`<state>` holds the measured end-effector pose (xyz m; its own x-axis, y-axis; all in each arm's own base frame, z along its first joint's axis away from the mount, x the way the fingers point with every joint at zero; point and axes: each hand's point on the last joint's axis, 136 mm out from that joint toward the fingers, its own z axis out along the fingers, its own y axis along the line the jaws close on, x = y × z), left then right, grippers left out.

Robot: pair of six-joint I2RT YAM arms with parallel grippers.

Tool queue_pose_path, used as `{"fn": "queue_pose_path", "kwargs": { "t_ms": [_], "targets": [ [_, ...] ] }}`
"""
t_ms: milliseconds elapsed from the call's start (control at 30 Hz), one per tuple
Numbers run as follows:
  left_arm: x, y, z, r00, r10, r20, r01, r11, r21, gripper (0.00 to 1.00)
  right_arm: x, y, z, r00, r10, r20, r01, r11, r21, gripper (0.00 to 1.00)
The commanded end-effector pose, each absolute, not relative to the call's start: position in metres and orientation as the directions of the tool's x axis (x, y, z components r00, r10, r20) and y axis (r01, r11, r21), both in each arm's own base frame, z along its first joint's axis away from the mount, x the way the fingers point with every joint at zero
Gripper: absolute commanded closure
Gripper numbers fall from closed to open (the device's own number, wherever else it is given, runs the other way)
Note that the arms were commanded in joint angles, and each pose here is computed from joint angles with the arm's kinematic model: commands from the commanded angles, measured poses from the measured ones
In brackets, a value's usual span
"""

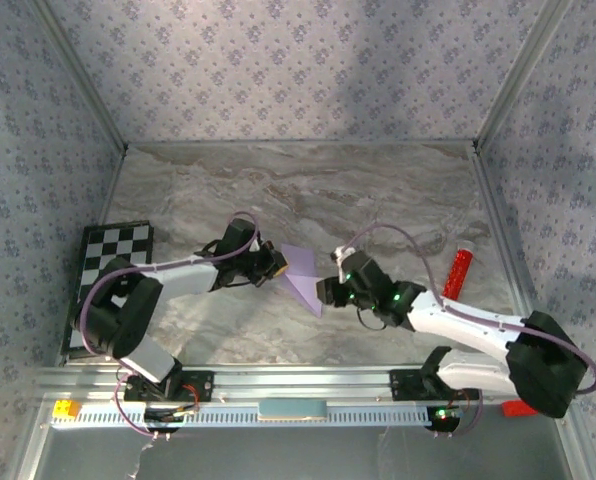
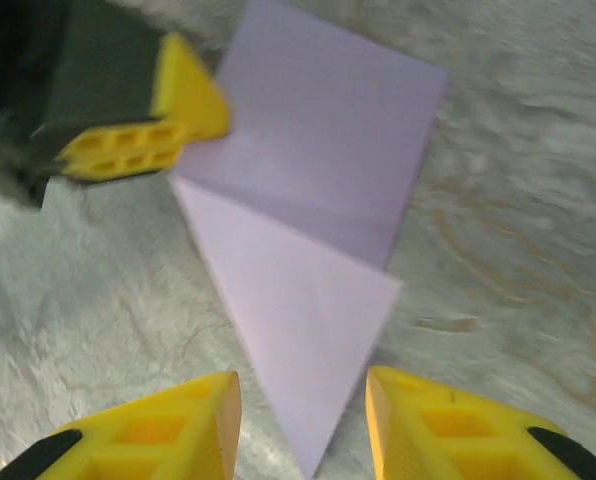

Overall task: Fold a paper plane with a square sheet of paper (pick it up from the middle)
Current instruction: Fourth fold the wing at the center of the table.

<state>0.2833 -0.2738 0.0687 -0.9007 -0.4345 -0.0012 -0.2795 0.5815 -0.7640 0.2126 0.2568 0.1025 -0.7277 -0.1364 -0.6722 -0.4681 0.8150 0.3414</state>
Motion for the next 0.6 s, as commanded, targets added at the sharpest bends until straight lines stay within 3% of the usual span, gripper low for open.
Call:
{"fn": "queue_pose_path", "kwargs": {
  "t_ms": [0, 267, 567],
  "targets": [
    [0.284, -0.262, 0.072, -0.864, -0.504, -0.013, -0.33, 0.584, -0.742, 1.0, 0.22, 0.256, 0.103, -0.536, -0.283, -0.795, -0.519, 0.854, 0.045, 0.6],
    [0.283, -0.263, 0.079, -0.863, -0.505, -0.021, -0.326, 0.588, -0.74, 0.99, 0.218, 0.294, 0.089, -0.378, -0.48, -0.792, -0.565, 0.797, -0.214, 0.6],
    [0.284, -0.265, 0.08, -0.864, -0.502, -0.026, -0.321, 0.591, -0.74, 0.98, 0.221, 0.307, 0.075, -0.367, -0.524, -0.769, -0.568, 0.781, -0.26, 0.59]
  ]
}}
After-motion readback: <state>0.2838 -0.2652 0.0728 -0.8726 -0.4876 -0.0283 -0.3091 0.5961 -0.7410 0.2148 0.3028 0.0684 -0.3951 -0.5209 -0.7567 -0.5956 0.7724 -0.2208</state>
